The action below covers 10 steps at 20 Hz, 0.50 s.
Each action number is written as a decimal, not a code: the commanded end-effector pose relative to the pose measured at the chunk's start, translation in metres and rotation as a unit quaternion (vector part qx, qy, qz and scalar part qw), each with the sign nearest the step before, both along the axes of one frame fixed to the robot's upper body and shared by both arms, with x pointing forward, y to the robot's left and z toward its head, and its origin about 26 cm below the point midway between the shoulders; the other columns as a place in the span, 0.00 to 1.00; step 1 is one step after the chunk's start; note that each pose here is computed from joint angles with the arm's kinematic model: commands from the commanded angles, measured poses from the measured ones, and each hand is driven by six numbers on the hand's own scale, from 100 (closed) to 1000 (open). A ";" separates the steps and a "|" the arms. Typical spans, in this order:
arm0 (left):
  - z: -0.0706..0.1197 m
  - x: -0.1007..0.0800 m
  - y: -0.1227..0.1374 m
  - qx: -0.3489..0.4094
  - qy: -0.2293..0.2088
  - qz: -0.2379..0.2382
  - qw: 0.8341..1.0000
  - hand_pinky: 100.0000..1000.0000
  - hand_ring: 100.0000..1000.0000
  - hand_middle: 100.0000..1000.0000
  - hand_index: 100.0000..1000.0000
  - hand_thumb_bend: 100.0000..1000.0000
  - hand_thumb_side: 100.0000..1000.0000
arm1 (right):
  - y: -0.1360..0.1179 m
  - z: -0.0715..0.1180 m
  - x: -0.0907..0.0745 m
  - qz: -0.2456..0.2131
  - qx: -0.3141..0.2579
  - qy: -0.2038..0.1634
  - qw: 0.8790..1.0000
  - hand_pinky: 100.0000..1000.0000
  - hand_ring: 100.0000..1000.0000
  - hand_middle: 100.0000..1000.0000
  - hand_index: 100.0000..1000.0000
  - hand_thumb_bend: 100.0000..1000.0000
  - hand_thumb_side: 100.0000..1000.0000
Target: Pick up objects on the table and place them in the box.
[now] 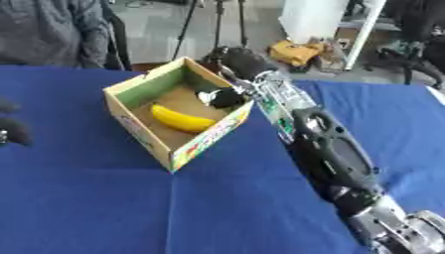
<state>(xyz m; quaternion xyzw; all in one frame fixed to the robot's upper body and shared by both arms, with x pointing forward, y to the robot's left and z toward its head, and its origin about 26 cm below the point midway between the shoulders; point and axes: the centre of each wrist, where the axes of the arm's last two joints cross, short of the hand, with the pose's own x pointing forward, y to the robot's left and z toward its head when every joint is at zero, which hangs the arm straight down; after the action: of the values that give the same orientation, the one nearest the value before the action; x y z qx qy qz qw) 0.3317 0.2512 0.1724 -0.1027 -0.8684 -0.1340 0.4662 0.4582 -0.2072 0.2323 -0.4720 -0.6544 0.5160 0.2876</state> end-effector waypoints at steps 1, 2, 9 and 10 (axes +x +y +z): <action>0.006 -0.001 0.010 0.008 -0.011 0.020 1.000 0.48 0.52 0.59 0.67 0.54 1.00 | -0.023 0.024 -0.015 0.000 0.028 -0.065 0.998 0.59 0.64 0.62 0.77 0.02 0.67; 0.006 -0.001 0.011 0.007 -0.010 0.024 1.000 0.48 0.52 0.59 0.67 0.53 1.00 | -0.027 0.022 -0.019 0.003 0.036 -0.073 0.997 0.59 0.63 0.61 0.76 0.00 0.67; 0.003 -0.001 0.020 -0.001 -0.006 0.059 0.998 0.48 0.53 0.60 0.67 0.52 1.00 | -0.052 -0.004 -0.051 -0.012 0.129 -0.110 0.985 0.56 0.59 0.57 0.74 0.00 0.65; 0.003 -0.001 0.021 -0.002 -0.006 0.064 0.998 0.49 0.54 0.60 0.67 0.52 1.00 | -0.053 -0.008 -0.056 -0.016 0.148 -0.113 0.982 0.56 0.59 0.57 0.74 0.00 0.66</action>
<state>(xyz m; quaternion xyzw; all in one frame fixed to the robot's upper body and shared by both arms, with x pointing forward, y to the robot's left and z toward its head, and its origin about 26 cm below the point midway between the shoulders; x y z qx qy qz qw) 0.3311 0.2655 0.1668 -0.0639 -0.8702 -0.0994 0.4782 0.4079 -0.2572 0.2044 -0.4804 -0.7273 0.3831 0.3057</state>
